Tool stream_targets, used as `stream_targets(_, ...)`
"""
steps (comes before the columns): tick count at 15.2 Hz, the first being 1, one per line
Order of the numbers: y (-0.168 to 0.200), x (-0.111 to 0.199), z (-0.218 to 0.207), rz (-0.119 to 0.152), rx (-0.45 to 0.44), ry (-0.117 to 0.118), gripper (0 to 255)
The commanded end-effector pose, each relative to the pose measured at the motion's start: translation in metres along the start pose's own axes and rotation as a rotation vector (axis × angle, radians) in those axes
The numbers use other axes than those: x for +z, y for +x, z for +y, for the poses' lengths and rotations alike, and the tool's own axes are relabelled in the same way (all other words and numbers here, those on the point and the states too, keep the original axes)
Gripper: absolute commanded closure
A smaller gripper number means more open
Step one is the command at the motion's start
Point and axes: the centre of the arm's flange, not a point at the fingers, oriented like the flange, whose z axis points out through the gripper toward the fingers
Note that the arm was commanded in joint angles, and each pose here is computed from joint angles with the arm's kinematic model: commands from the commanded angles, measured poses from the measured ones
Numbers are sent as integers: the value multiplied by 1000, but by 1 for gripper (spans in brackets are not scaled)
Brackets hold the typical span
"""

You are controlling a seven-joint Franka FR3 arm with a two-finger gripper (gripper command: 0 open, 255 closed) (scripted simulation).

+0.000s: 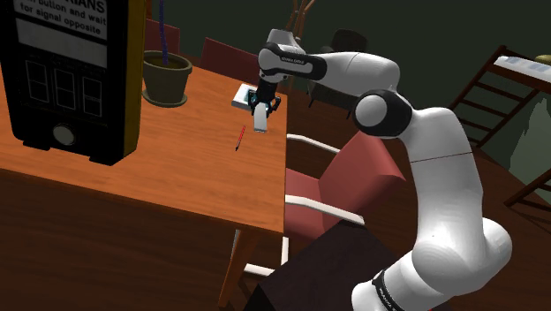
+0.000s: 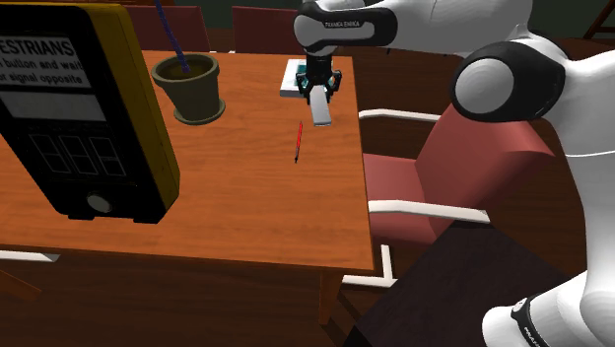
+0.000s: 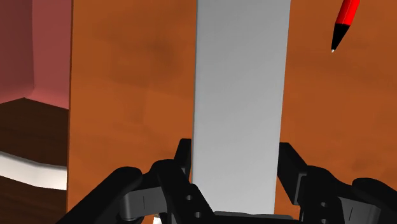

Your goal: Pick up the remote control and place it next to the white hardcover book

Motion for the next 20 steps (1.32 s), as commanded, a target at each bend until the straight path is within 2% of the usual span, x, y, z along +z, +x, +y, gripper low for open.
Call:
stream_targets(1, 0, 6, 1, -2, 0, -2, 255)
stream_targets(7, 0, 6, 1, -2, 0, -2, 255)
stream_targets(8, 0, 6, 0, -2, 0, -2, 0)
stream_targets(13, 0, 6, 1, -2, 0, -2, 0)
stream_targets(17, 0, -44, 1, -2, 0, -2, 0)
stream_targets(20, 0, -44, 1, -2, 0, -2, 0)
